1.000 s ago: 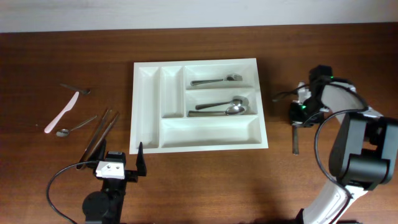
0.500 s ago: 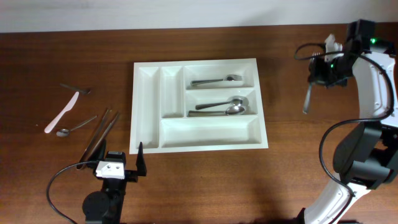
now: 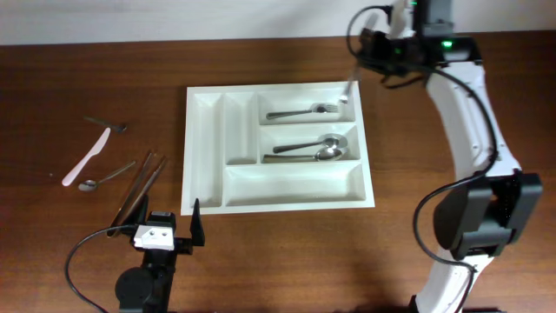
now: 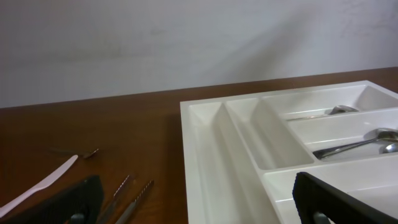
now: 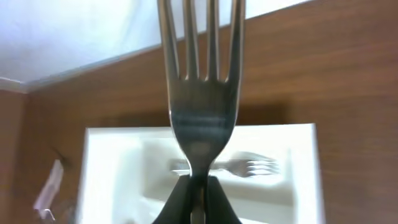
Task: Pack container
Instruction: 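Carry the fork with the right gripper into the top-right compartment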
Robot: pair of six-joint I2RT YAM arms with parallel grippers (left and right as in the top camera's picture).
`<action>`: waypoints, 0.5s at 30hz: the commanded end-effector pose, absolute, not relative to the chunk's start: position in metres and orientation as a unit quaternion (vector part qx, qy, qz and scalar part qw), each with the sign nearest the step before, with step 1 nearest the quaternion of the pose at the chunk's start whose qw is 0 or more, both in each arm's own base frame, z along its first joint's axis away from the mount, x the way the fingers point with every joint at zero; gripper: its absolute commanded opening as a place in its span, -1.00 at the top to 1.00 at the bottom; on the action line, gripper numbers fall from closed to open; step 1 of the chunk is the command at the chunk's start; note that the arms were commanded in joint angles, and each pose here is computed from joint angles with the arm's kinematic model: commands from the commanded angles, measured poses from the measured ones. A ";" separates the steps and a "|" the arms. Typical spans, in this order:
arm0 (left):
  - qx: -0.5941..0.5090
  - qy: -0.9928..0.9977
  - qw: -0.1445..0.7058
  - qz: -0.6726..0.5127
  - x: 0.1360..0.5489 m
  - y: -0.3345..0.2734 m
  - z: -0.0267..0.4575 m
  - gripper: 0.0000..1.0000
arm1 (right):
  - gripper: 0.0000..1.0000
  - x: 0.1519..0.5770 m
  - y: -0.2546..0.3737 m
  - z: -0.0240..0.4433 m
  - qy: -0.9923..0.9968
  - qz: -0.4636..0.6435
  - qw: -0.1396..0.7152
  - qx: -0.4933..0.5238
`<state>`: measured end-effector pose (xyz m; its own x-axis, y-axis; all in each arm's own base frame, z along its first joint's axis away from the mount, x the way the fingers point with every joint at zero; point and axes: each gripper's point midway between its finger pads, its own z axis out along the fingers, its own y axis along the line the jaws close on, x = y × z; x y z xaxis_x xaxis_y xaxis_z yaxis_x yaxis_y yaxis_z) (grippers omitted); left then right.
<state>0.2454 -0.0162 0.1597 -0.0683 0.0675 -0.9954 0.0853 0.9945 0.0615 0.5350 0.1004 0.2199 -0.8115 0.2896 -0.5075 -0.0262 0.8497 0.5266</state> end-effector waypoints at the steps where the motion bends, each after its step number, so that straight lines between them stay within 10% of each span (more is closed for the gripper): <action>1: 0.059 0.732 0.678 -0.001 0.246 -0.016 0.156 -0.98 | 0.92 0.545 0.110 0.232 0.877 0.255 0.302 0.274; 15: 0.059 0.732 0.678 -0.001 0.246 -0.016 0.156 -0.98 | 0.92 0.537 0.136 0.194 0.776 0.247 0.259 0.519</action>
